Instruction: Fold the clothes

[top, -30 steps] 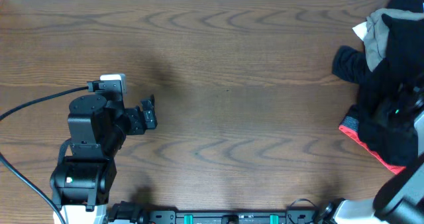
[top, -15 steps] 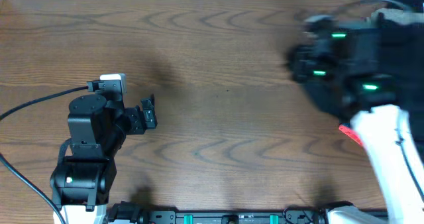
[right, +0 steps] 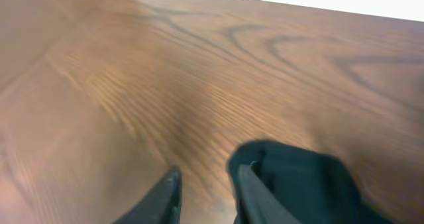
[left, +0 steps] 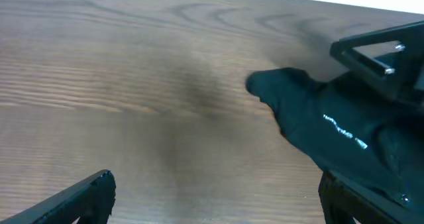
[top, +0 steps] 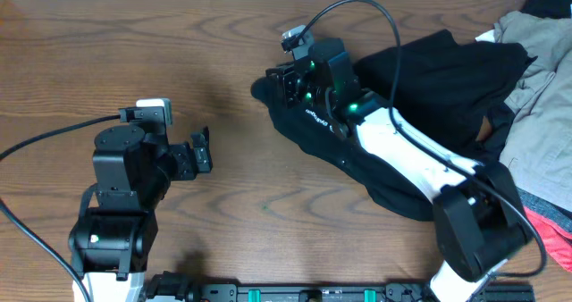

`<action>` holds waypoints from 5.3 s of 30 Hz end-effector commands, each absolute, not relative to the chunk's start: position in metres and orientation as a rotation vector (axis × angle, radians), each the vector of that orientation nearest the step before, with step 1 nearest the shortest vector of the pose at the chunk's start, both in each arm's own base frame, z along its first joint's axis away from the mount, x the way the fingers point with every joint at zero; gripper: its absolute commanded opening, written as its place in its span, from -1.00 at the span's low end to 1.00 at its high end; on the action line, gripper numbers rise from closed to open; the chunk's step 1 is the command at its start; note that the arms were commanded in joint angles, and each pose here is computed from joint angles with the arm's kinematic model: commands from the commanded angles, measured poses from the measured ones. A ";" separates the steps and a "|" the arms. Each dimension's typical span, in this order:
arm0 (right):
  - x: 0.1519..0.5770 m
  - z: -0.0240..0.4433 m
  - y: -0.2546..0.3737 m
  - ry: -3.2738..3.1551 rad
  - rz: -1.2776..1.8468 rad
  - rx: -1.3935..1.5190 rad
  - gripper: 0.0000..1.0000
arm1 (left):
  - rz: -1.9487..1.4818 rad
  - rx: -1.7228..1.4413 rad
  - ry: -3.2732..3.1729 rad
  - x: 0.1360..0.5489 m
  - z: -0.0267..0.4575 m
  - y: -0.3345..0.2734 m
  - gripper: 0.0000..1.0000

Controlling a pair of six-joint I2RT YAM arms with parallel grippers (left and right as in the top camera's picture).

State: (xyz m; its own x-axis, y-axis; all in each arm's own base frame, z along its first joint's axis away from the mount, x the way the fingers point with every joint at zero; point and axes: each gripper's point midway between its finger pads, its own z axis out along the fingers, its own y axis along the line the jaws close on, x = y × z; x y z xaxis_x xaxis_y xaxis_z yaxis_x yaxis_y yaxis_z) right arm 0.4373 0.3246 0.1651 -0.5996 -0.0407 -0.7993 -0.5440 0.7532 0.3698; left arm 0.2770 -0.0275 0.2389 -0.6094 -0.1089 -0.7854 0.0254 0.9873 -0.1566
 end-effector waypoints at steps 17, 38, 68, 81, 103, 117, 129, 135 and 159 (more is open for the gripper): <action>0.363 0.179 0.071 2.616 0.159 0.098 -0.18 | -0.442 0.023 2.344 0.301 0.208 -0.065 0.95; 0.295 0.128 0.017 2.900 0.006 0.304 0.11 | -0.854 0.023 2.475 0.394 0.074 -0.167 0.95; 0.287 0.127 0.016 2.934 -0.005 0.290 -0.42 | -0.911 -0.024 2.144 0.473 0.105 -0.186 -0.88; 0.289 0.127 0.020 2.930 0.025 0.287 -0.39 | -0.684 -0.275 2.014 0.539 0.175 -0.060 0.96; 0.314 0.134 0.015 2.823 0.026 0.273 -0.22 | -1.007 -0.281 3.120 0.302 0.060 -0.205 0.96; 0.305 0.131 0.014 2.864 0.014 0.245 -0.21 | -0.811 -0.499 3.132 0.277 0.011 -0.245 0.96; 0.305 0.131 0.014 2.867 0.014 0.245 -0.23 | -0.811 -0.424 3.155 0.265 0.009 -0.258 0.40; 0.302 0.130 0.014 2.876 0.012 0.245 -0.24 | -0.815 -0.473 3.172 0.257 0.009 -0.267 0.43; 0.300 0.129 0.014 2.887 0.009 0.246 -0.23 | -0.741 -0.430 3.199 0.249 0.011 -0.257 -0.13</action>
